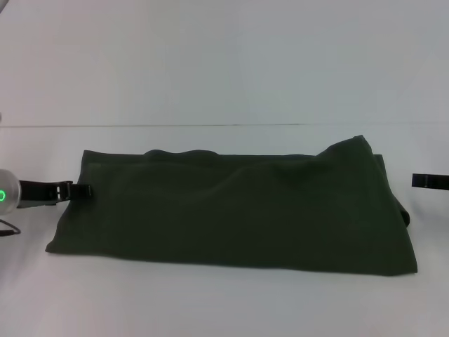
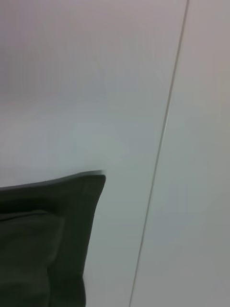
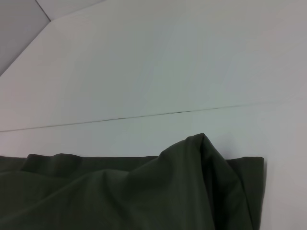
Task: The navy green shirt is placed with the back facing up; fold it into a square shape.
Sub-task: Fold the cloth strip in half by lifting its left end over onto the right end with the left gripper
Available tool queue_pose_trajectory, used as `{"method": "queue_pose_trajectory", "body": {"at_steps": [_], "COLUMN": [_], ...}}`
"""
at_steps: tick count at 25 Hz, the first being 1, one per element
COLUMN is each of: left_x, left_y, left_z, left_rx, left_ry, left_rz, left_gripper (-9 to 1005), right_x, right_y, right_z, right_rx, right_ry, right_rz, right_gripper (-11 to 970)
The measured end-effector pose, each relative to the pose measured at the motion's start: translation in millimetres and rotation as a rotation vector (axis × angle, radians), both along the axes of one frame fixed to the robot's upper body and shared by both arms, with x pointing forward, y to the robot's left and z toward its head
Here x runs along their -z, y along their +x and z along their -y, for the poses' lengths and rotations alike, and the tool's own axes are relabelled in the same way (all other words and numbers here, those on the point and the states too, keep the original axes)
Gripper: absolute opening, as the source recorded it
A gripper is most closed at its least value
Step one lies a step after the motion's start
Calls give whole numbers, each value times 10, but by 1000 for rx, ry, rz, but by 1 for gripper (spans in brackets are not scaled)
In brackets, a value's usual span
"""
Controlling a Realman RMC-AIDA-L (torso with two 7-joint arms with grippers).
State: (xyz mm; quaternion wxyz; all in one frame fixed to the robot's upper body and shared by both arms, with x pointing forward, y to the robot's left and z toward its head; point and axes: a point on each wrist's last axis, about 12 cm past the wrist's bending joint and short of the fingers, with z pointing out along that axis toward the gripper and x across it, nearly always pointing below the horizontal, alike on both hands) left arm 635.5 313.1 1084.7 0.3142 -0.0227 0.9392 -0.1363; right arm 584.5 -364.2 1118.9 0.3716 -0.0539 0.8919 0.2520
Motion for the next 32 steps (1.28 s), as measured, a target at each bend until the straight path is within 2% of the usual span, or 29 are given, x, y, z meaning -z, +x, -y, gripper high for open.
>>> {"method": "queue_pose_trajectory", "body": {"at_steps": [14, 23, 28, 32], "left_x": [84, 63, 61, 43], "left_y": [-3, 4, 5, 19], "left_z": [93, 172, 199, 193], "left_rx": [15, 50, 76, 85], "left_ry": [1, -23, -19, -15], "left_rz": [-22, -44, -52, -47], "left_gripper": [847, 842, 822, 734], "right_x": [-15, -24, -13, -7], "right_y": [25, 31, 24, 15], "right_z": [-31, -29, -26, -15], "right_rx": [-13, -15, -15, -13], "right_ry": [-13, -18, -17, -19], "right_rz": [-7, -5, -7, -8], "right_gripper": [546, 532, 524, 518]}}
